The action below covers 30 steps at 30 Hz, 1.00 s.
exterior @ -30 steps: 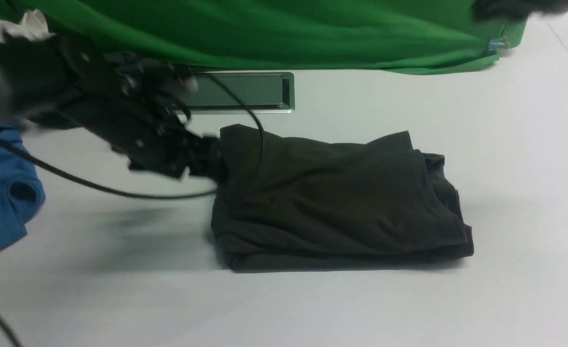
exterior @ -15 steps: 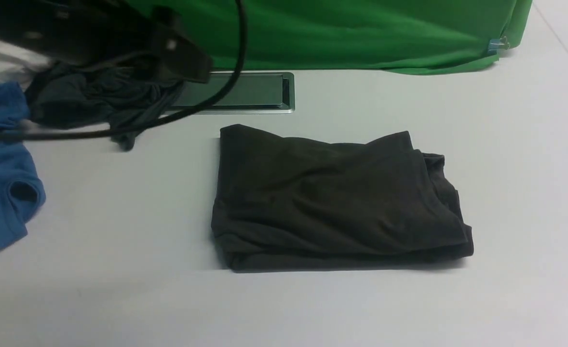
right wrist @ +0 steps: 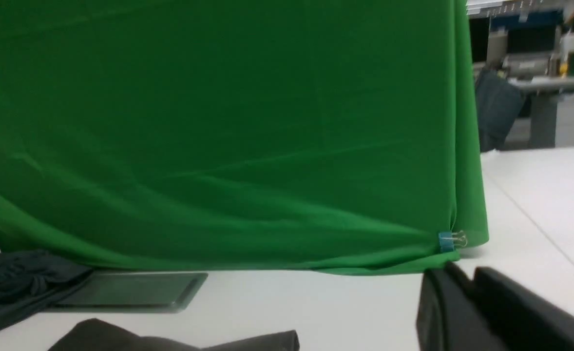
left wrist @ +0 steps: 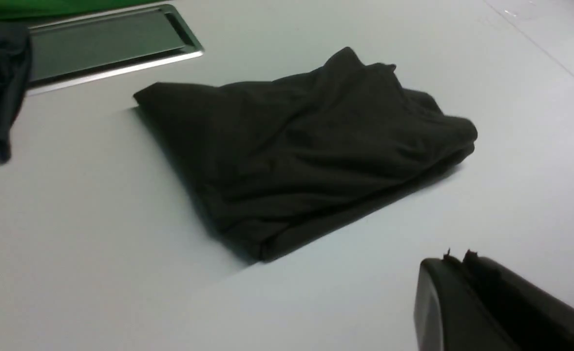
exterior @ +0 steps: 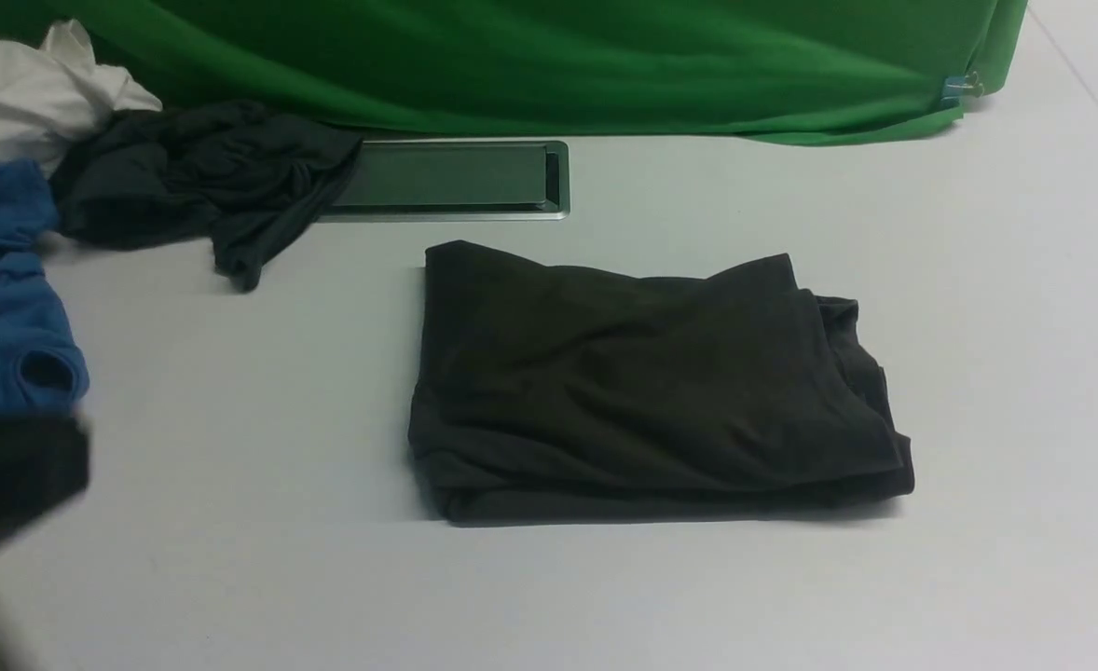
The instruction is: Fold a long-sleeved shirt on a white desktop.
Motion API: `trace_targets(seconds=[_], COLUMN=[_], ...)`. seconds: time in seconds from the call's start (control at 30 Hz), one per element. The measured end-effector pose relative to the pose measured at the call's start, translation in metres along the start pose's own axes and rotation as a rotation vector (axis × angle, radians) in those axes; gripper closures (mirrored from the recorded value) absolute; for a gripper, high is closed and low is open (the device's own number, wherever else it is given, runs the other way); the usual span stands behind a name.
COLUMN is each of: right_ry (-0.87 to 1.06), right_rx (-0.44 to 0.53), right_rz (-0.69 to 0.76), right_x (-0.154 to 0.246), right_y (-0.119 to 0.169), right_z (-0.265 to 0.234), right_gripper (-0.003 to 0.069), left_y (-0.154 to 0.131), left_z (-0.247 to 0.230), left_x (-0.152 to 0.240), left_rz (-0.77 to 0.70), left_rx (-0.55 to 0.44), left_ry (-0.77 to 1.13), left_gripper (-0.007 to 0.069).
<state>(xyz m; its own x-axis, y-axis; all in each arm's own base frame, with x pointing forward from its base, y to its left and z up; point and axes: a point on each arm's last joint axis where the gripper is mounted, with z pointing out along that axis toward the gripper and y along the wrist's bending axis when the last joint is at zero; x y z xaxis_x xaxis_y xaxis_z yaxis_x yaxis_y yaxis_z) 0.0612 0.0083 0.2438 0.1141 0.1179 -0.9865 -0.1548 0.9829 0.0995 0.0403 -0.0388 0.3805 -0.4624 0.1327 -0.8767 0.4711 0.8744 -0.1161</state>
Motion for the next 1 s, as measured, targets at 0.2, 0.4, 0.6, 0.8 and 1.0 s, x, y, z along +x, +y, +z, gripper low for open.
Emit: trace_targets(seconds=[0.2,0.4,0.6,0.8,1.0], right_ry=[0.009,0.008,0.008,0.008,0.008], right_rx=[0.003,0.003,0.003,0.003,0.003], right_rz=[0.005,0.013,0.018,0.021,0.022], right_x=[0.015,0.015,0.015,0.015,0.015], right_y=[-0.002,-0.002,-0.002,-0.002,-0.002], right_z=[-0.004,-0.004,-0.004,-0.004,-0.004], right_gripper=[0.0568,0.0561,0.0554,0.0543,0.0529], left_y=[-0.013,-0.019,-0.019,-0.003,0.037], left_z=[-0.029,-0.042,-0.043,-0.024,0.026], left_x=[0.035,0.046,0.047,0.048,0.080], left_rz=[0.051,0.077,0.088,0.289,0.199], left_rx=[-0.021,-0.026,-0.030,-0.158,-0.420], left_ry=[-0.142,-0.211,-0.215,-0.254,-0.352], left_gripper=[0.0608,0.0608,0.0608,0.0608,0.0608])
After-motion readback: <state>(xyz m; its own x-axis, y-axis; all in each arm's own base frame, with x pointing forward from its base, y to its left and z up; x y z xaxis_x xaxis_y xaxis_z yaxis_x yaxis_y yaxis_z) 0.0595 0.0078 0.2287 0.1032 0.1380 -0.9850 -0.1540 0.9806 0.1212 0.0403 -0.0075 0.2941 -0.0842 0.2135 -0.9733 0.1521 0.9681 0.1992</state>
